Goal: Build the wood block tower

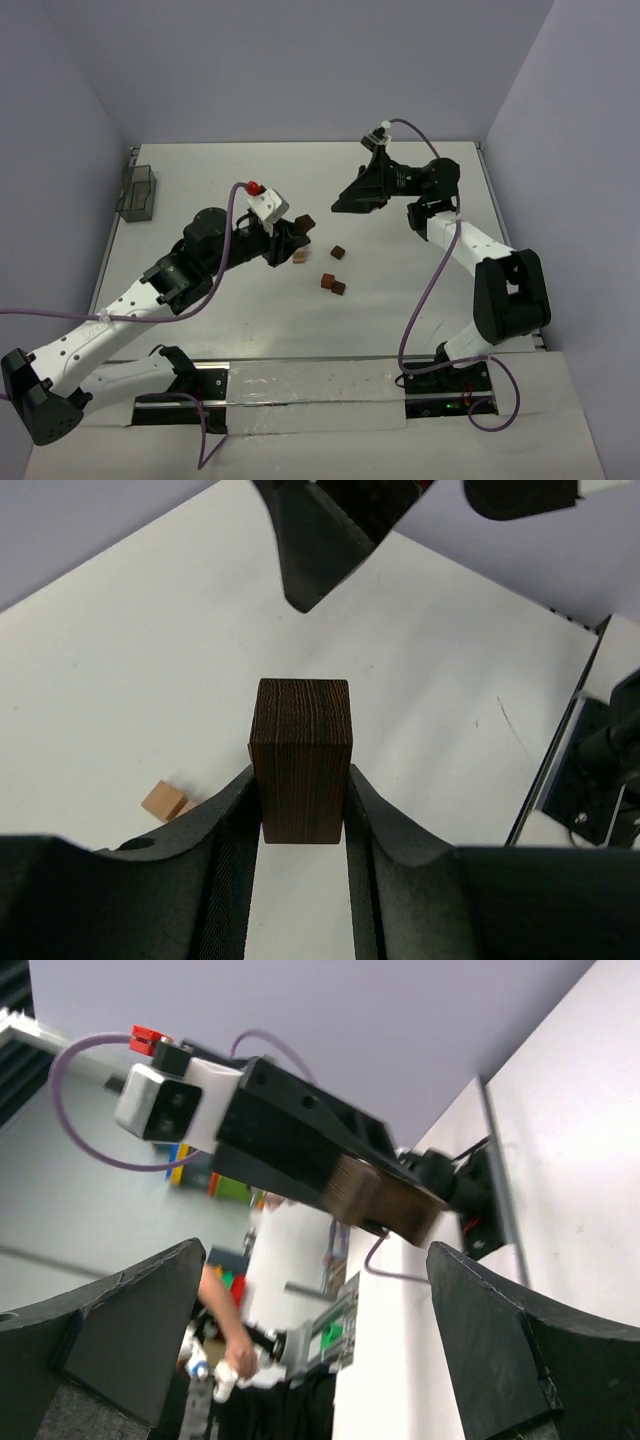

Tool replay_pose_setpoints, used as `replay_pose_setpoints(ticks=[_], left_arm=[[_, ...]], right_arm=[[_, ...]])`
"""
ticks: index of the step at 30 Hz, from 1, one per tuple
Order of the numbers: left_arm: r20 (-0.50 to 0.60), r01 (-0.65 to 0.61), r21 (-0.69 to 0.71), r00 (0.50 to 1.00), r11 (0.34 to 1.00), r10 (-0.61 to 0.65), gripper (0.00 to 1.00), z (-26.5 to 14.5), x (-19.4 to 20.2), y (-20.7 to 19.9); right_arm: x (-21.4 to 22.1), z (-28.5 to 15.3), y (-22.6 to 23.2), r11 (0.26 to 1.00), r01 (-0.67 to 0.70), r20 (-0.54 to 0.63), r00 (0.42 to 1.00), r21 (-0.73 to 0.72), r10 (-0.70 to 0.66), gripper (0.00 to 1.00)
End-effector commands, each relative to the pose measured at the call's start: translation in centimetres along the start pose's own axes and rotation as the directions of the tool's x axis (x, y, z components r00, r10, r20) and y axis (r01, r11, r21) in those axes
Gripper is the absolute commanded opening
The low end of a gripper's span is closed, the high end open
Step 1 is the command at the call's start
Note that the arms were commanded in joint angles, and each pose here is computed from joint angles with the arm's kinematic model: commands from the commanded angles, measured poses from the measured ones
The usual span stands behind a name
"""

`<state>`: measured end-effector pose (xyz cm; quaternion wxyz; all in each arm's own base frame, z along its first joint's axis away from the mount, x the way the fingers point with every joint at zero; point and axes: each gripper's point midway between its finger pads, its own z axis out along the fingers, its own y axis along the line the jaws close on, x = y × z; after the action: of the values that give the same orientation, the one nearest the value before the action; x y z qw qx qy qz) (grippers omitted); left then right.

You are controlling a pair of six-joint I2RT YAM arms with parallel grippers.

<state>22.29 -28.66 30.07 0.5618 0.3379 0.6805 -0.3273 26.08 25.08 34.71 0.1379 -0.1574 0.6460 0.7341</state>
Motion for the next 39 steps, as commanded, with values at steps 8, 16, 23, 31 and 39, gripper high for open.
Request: replay_pose_setpoints(ticks=[8, 16, 23, 31, 39], left_arm=[[-0.330, 0.412, -0.386, 0.774, 0.825, -0.541, 0.00, 1.4, 3.1, 6.6], [-0.346, 0.449, -0.561, 0.636, 0.696, -0.690, 0.00, 4.5, 6.5, 10.3], [-0.361, 0.415, -0.714, 0.470, 0.563, -0.805, 0.00, 1.9, 13.9, 15.0], [-0.382, 0.341, -0.738, 0.500, 0.582, -0.777, 0.00, 2.7, 15.0, 16.9], [-0.420, 0.194, -0.811, 0.466, 0.553, -0.779, 0.00, 1.9, 19.8, 19.1]], right_arm=[[-6.6, -9.1, -8.2, 0.542, 0.187, 0.080, 0.899, 0.819, -0.431, 1.00], [-5.8, -10.9, -7.7, 0.442, 0.221, 0.027, 0.872, 0.869, -0.488, 1.00], [-5.3, -11.0, -8.7, 0.444, 0.221, 0.019, 0.880, 0.868, -0.475, 1.00], [-4.8, -10.8, -9.3, 0.457, 0.223, 0.013, 0.889, 0.861, -0.457, 1.00], [-4.7, -10.7, -9.2, 0.462, 0.227, 0.011, 0.889, 0.858, -0.457, 1.00]])
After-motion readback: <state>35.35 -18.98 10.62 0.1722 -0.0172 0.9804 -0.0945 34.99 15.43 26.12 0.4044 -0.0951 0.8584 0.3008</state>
